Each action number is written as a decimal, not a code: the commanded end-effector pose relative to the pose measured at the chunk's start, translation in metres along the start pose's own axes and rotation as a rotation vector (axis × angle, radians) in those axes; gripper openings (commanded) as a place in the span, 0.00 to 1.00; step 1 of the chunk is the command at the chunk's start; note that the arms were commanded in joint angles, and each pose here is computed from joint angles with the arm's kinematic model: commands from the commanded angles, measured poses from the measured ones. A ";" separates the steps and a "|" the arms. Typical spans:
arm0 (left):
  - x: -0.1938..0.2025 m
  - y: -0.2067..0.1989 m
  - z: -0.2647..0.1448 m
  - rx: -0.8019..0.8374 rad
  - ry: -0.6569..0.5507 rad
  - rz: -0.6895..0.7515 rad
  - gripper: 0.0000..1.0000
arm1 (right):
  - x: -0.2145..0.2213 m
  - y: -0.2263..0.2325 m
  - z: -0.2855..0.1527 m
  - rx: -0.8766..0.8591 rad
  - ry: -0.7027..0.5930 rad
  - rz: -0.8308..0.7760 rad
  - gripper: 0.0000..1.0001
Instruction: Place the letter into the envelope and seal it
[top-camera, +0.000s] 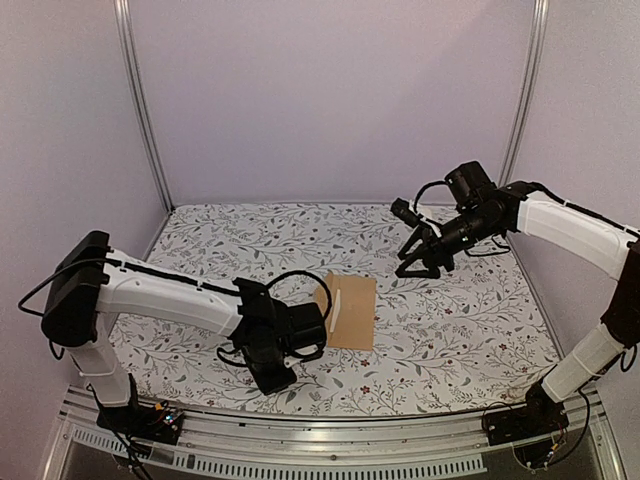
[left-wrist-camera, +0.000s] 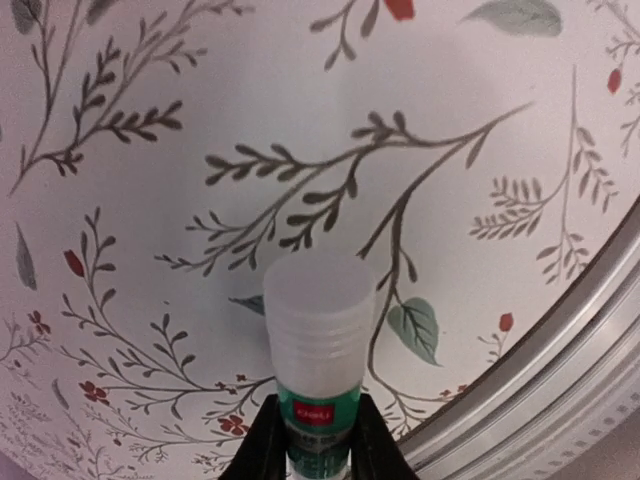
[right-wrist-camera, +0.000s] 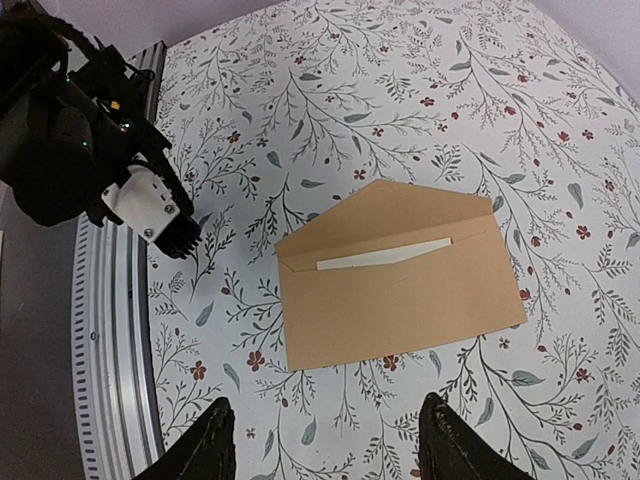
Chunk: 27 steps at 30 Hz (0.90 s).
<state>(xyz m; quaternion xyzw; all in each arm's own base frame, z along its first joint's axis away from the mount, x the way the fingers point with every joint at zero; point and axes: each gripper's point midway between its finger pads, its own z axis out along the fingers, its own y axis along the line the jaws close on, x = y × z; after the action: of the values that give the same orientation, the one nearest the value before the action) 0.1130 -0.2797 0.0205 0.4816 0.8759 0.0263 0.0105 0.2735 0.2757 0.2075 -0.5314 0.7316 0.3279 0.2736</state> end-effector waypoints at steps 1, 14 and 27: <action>-0.047 -0.005 -0.037 -0.022 -0.141 0.071 0.04 | -0.005 0.004 -0.014 0.036 -0.007 -0.026 0.61; -0.169 0.003 -0.131 0.082 -0.558 0.050 0.00 | -0.040 -0.016 -0.065 0.052 -0.131 0.055 0.57; -0.232 -0.004 -0.190 0.301 -0.873 0.037 0.00 | -0.058 0.003 -0.063 -0.136 -0.207 0.102 0.56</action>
<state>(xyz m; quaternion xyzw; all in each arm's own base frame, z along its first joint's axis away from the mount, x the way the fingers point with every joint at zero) 0.2231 -0.4626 0.1865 0.4586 0.8040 -0.2520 0.2823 0.2935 0.2531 0.2811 -0.4749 0.7224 0.3909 0.3158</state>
